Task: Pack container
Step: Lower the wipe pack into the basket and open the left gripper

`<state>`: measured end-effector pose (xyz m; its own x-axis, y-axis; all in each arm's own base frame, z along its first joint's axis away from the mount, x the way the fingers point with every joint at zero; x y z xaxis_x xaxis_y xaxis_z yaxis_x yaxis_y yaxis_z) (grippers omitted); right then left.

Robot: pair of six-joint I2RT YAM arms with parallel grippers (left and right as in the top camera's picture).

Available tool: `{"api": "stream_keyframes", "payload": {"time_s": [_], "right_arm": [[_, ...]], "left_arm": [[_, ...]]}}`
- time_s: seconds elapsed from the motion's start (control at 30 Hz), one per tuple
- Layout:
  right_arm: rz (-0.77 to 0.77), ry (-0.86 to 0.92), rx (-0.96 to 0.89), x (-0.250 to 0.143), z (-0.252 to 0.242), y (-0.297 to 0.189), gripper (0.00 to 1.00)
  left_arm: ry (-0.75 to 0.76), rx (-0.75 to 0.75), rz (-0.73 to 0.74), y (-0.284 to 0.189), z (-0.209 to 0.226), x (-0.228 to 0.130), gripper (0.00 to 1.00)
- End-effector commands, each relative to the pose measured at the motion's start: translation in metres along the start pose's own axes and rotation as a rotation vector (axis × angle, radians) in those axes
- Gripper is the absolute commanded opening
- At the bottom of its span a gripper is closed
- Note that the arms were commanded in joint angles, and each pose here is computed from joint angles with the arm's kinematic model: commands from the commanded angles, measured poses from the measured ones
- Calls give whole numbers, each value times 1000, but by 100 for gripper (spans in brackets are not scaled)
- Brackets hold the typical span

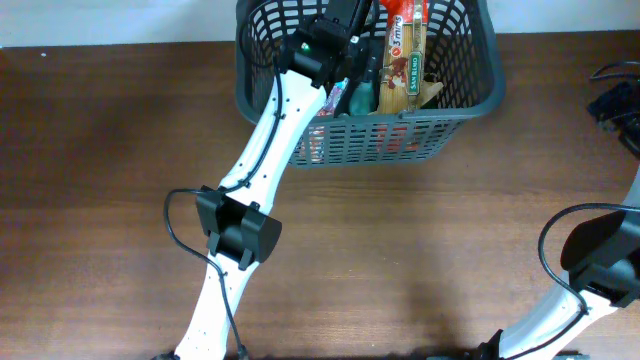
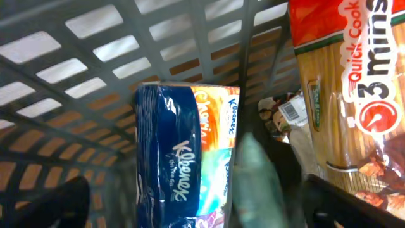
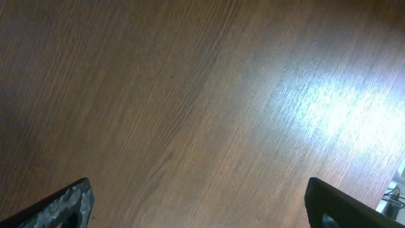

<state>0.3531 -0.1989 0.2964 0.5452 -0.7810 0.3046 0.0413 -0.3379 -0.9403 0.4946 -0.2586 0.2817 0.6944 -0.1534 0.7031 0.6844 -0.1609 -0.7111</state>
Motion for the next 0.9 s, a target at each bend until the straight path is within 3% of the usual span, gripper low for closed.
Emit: {"api": "stream_keyframes", "payload": {"time_s": [0.0, 0.23, 0.47, 0.67, 0.87], "right_arm": [[-1, -2, -7, 1, -2, 1, 99], [-1, -2, -7, 1, -2, 1, 99], [-1, -2, -7, 1, -2, 1, 99], [-1, -2, -7, 1, -2, 1, 99], [-1, -2, -7, 1, -2, 1, 99]], "left_arm": [[1, -8, -11, -5, 1, 4, 99], [-29, -10, -128, -63, 14, 33, 99], [-74, 110, -238, -174, 62, 51, 99], [-72, 157, -219, -235, 94, 38, 99], [-80, 185, -72, -268, 104, 3, 99]]}}
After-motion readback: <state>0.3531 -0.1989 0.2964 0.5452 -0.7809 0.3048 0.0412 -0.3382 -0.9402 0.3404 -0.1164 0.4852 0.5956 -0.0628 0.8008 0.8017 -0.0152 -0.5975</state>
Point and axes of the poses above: each gripper's point midway between its finger pads, its own y axis out along the fingers, its own z axis along the line the jaws close on, x = y × z, the point moved 9 cm from there along -y, back along the fingers, and after that the axes turned 8 degrees about -y, right-handed, at the moved point
